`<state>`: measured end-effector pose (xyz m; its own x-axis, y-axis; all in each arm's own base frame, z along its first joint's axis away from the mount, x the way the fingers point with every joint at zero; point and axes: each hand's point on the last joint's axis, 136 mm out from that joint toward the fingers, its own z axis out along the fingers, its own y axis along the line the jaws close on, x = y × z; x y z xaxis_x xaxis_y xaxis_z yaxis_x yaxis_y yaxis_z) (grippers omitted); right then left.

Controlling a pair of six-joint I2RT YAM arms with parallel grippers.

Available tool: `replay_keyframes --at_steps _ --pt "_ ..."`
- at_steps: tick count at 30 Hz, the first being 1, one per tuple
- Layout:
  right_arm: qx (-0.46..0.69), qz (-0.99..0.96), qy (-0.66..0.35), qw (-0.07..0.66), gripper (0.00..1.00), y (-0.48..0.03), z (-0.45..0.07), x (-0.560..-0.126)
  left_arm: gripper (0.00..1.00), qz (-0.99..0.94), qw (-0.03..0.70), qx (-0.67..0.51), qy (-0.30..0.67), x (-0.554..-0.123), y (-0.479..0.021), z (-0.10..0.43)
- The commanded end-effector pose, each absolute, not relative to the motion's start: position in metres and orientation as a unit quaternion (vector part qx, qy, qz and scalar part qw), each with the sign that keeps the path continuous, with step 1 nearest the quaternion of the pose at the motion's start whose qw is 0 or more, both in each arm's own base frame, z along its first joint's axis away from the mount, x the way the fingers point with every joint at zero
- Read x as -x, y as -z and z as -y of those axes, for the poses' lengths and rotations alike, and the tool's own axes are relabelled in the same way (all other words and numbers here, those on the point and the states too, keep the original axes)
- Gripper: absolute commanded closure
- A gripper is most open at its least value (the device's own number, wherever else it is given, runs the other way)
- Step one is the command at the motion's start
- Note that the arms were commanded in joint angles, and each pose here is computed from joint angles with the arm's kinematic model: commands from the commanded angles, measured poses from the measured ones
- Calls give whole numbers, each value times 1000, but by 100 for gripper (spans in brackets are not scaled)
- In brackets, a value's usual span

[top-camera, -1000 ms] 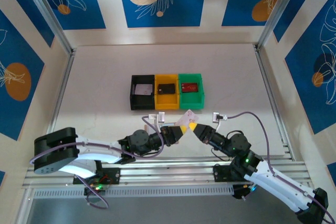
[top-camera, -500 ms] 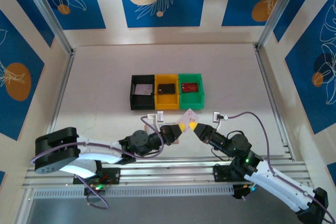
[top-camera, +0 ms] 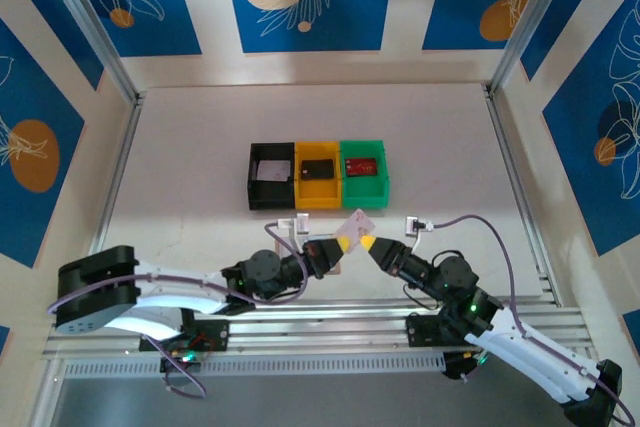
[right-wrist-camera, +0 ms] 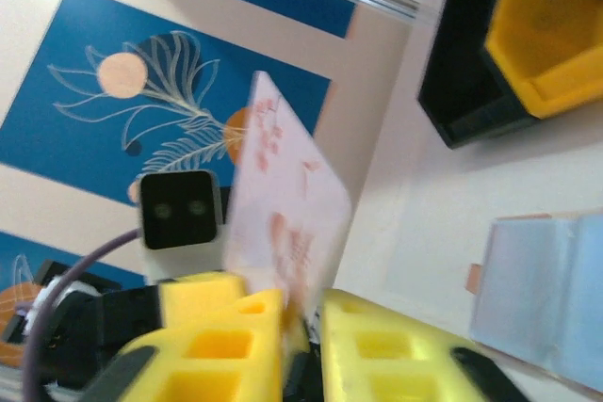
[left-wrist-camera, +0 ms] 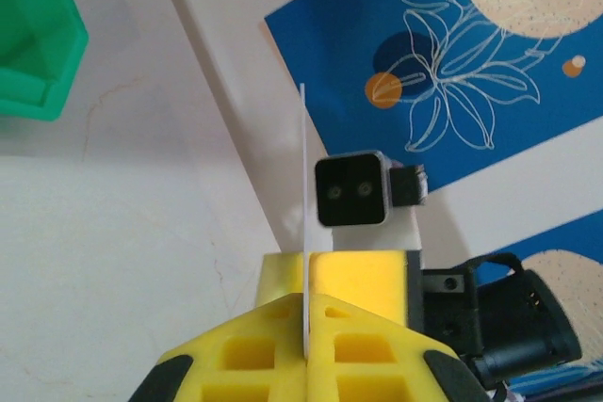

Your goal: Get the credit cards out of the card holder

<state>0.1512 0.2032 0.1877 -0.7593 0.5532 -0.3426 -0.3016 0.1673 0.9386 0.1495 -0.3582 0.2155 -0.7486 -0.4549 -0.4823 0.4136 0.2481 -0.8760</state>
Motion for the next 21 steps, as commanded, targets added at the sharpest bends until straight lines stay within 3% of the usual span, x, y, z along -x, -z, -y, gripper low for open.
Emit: replay_keyframes --at_steps 1,9,15,21 --pt "-114 -716 -599 340 70 -173 -195 -158 100 -724 372 44 579 -165 -218 339" --pt "-101 -764 -520 368 41 -177 -177 -160 100 -787 336 51 515 -185 -208 298" --pt "-52 -800 -450 393 28 -191 -169 -164 100 -840 307 43 445 -193 -197 249" --pt "-5 -853 -337 399 22 -209 -156 -174 100 -861 258 27 438 -199 -194 223"
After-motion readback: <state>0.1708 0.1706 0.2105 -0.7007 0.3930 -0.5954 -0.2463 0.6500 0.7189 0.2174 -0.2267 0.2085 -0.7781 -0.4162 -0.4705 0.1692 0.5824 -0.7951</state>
